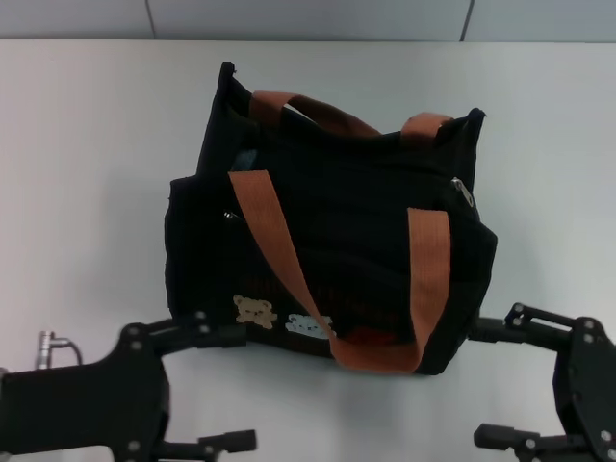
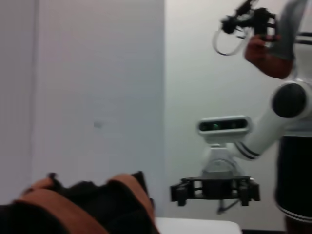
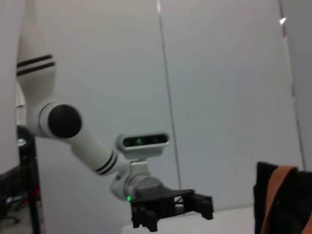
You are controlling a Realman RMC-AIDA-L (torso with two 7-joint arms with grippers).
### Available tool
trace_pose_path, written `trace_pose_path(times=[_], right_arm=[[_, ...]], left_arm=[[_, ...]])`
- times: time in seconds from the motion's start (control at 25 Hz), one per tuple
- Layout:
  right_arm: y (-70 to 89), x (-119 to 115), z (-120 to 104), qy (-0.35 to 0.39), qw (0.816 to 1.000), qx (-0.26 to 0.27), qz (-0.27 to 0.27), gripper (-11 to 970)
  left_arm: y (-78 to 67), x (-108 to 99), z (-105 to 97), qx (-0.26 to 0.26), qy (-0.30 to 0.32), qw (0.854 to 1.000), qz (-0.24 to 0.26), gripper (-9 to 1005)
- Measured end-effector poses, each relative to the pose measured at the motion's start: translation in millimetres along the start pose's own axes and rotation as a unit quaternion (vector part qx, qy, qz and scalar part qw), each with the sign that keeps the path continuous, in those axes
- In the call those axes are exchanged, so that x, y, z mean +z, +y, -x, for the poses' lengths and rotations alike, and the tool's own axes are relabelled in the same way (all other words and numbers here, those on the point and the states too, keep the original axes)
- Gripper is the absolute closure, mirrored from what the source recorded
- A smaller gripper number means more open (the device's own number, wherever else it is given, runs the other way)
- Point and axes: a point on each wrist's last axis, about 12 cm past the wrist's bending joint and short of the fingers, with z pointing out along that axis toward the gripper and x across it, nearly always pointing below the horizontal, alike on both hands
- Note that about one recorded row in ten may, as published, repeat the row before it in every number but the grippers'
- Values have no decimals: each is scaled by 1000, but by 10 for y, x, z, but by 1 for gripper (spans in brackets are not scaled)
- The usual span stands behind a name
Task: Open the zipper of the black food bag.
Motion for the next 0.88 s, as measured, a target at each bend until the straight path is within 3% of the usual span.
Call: trace_pose_path(times=[0.2, 0.88], right_arm=[[-21, 31, -10, 8, 1000, 3, 8, 117], [-32, 58, -61, 20, 1000, 6, 1, 118]], left_arm=[[55, 102, 6, 1, 3, 1000, -19, 181], [79, 137, 18, 5, -2, 1000, -20, 182]])
